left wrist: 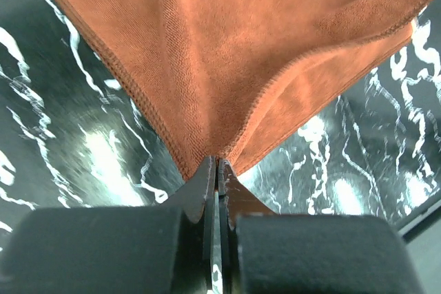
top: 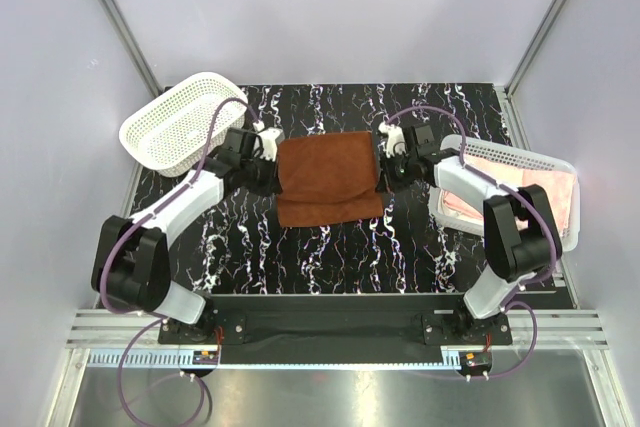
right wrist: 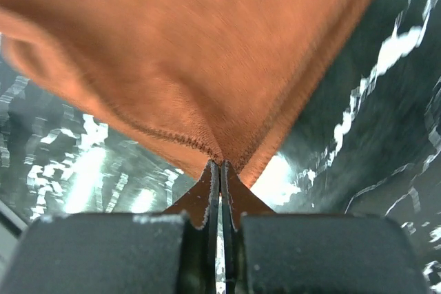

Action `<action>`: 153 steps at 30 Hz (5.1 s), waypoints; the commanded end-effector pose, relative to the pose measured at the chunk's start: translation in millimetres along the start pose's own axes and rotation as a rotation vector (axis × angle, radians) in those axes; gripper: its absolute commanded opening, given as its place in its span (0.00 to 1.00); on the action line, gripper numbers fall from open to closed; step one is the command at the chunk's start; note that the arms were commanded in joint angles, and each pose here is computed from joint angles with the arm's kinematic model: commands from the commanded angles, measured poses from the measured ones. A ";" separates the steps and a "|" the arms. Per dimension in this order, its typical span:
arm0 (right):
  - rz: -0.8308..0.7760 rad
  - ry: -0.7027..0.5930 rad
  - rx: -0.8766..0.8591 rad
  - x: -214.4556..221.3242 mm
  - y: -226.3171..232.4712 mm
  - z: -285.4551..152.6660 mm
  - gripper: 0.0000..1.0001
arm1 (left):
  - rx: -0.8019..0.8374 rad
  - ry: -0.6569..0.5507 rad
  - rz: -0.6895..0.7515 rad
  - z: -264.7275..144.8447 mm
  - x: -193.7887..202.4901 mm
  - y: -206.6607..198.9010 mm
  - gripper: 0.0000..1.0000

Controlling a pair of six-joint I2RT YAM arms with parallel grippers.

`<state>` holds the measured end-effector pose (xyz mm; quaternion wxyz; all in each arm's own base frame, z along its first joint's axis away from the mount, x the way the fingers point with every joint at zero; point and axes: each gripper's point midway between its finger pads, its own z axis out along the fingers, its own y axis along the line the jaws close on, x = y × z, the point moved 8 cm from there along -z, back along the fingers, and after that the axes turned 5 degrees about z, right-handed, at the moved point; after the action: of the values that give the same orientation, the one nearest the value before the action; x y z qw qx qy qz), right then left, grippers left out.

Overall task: Fold and stack the towels
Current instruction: Fold the towel

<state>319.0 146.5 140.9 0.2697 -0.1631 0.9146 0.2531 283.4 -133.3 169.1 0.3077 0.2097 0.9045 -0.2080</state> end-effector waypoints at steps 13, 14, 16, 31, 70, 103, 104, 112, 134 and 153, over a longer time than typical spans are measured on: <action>0.040 -0.006 0.152 -4.6 -6.4 -17.8 0.00 | -0.071 0.075 -0.082 3.1 9.1 -4.7 0.06; 0.035 -0.022 0.153 -7.1 -3.8 -24.0 0.00 | -0.074 0.076 -0.089 2.8 10.8 -6.2 0.06; 0.039 -0.010 0.147 1.0 -2.9 -26.2 0.02 | -0.072 0.074 -0.105 3.5 15.8 -10.8 0.07; 0.215 0.085 0.141 11.1 9.4 -33.7 0.38 | -0.038 0.153 -0.152 -7.1 37.3 -26.2 0.45; 0.457 0.227 0.260 100.9 22.3 -27.3 0.33 | -0.029 0.250 -0.370 -3.7 86.0 -28.8 0.39; -0.055 0.202 0.017 -87.8 -90.3 53.7 0.54 | 0.040 0.143 0.021 116.7 -93.1 103.3 0.54; -0.057 0.204 0.007 -88.0 -92.0 55.4 0.55 | 0.043 0.137 0.036 119.8 -93.2 104.0 0.54; -0.104 0.234 -0.087 -88.1 -101.5 73.3 0.57 | 0.101 0.189 0.063 131.5 -87.9 107.8 0.52; -0.091 0.242 -0.178 -78.6 -121.7 77.0 0.22 | 0.153 0.189 0.083 137.1 -94.6 110.9 0.12; -0.107 0.214 -0.264 -88.3 -121.7 85.9 0.49 | 0.168 0.193 0.062 142.4 -98.9 111.7 0.00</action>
<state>473.8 106.4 83.3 0.1572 -0.2615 0.8950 0.3255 470.0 -136.8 91.8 0.1876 0.2777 0.9107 -0.2414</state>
